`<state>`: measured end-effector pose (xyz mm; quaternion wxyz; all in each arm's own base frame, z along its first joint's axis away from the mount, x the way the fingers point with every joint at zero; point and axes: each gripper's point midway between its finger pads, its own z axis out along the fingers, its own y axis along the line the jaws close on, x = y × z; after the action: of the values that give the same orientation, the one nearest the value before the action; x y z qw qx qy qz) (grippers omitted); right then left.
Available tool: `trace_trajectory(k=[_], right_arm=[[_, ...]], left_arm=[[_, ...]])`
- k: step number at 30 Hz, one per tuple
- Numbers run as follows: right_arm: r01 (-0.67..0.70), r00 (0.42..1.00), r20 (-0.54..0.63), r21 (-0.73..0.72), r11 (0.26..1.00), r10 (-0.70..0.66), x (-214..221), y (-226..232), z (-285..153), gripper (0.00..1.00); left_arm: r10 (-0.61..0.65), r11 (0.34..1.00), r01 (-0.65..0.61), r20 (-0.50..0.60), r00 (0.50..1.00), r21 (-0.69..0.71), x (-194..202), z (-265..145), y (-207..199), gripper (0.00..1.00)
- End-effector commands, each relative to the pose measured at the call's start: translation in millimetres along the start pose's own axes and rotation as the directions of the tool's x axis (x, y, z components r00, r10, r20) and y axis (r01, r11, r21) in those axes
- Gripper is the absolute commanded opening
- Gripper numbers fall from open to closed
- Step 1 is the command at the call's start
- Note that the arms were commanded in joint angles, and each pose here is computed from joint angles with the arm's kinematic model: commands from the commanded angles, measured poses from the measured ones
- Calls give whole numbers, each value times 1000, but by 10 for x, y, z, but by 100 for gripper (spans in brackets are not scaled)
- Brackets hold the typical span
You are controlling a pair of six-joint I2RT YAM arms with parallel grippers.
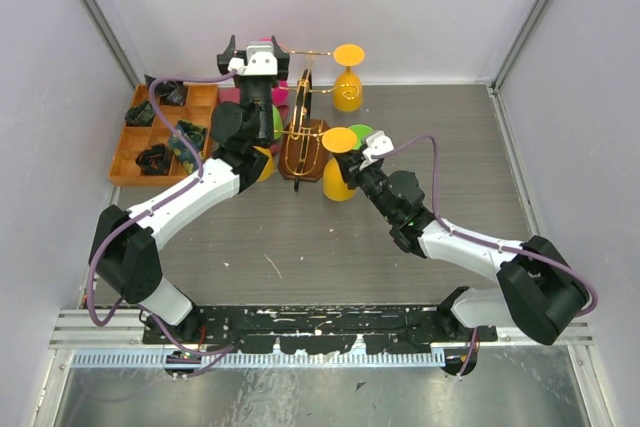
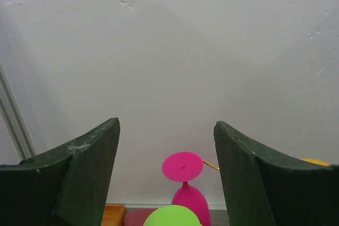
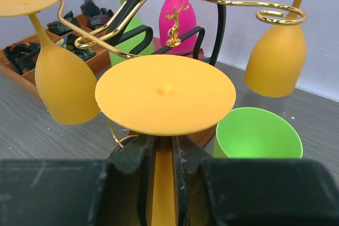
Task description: Place the wine glass upside down on the wine glass rack
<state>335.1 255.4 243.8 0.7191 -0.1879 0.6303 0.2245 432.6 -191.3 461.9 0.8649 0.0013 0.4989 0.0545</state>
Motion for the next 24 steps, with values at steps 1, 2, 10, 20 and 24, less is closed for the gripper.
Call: trace_trajectory(k=[1, 2, 10, 20, 24], right_arm=[[-2, 1000, 22, -6, 1000, 2, -241, 35, 59, 8], [-2, 1000, 17, 1, 1000, 2, -233, 19, 48, 13], [-5, 1000, 1, 45, 999, 5, -230, -74, -135, 40], [19, 993, -114, 89, 996, -9, -79, -189, -496, 52], [14, 988, -155, 173, 985, 14, -101, -337, -635, 60]], left_arm=[[-41, 998, 42, 31, 999, -39, -170, -12, 153, 79], [-39, 999, 40, 31, 999, -36, -171, -9, 150, 79], [-51, 998, 51, 31, 998, -29, -195, -1, 137, 79], [-49, 999, 49, 34, 998, -12, -231, 17, 111, 79], [-18, 990, 24, -43, 999, 140, -206, 50, -156, 81]])
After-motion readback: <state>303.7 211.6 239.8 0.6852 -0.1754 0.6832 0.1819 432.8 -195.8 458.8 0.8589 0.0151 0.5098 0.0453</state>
